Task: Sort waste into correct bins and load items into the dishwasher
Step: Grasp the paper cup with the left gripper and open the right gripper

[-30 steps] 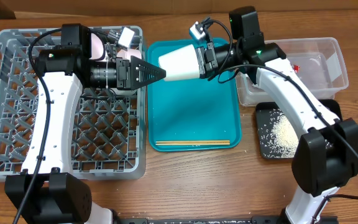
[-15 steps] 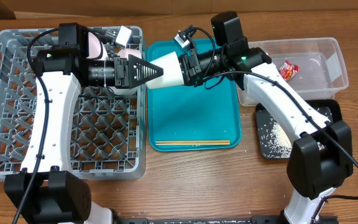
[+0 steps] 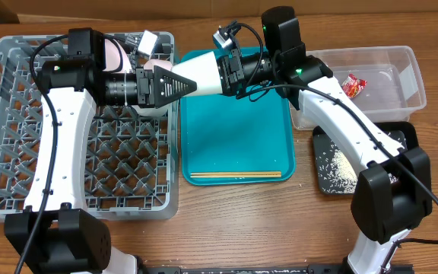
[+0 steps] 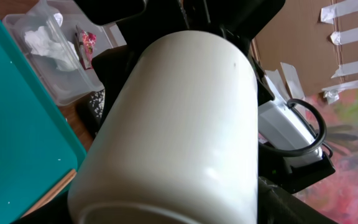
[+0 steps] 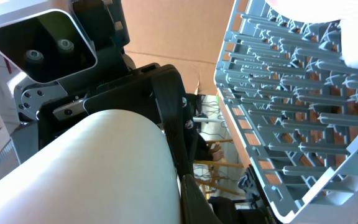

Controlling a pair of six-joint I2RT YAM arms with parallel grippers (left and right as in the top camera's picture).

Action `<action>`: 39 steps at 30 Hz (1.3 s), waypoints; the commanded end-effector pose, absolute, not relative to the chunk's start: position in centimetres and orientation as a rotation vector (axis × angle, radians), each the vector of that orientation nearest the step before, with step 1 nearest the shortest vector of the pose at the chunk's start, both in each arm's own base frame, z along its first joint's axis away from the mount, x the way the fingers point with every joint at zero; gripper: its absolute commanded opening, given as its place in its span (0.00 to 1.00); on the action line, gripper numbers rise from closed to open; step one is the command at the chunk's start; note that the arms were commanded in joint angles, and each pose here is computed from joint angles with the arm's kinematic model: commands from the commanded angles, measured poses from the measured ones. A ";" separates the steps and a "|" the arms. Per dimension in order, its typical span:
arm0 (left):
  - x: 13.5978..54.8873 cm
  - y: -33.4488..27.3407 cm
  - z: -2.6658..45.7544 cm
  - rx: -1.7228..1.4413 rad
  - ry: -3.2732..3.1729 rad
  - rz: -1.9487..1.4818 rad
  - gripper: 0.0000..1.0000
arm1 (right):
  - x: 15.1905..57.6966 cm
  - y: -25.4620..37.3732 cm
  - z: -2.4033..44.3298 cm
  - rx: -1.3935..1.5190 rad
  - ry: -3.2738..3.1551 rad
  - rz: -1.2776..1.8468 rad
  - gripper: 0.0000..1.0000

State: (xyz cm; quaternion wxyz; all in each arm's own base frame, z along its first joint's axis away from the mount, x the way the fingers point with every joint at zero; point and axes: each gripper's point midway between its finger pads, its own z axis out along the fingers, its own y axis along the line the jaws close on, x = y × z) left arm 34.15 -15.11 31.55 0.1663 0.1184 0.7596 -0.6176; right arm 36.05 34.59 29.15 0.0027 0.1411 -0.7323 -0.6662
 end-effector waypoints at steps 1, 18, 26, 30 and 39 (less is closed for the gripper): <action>33.6 -16.1 33.1 0.379 2.104 -1.832 0.76 | 35.1 35.2 30.6 0.472 -2.280 -2.100 0.04; 34.0 -16.0 34.1 0.388 2.050 -1.869 0.83 | 34.3 34.9 29.7 0.471 -2.261 -2.058 0.04; 33.9 -16.1 34.0 0.374 2.061 -1.879 0.66 | 35.0 34.9 29.5 0.437 -2.303 -2.056 0.04; 33.8 -16.2 34.0 0.374 2.067 -1.884 0.65 | 35.3 34.9 29.9 0.445 -2.304 -2.078 0.04; 33.7 -16.4 33.9 0.376 2.072 -1.885 0.54 | 35.7 34.8 30.4 0.450 -2.308 -2.103 0.10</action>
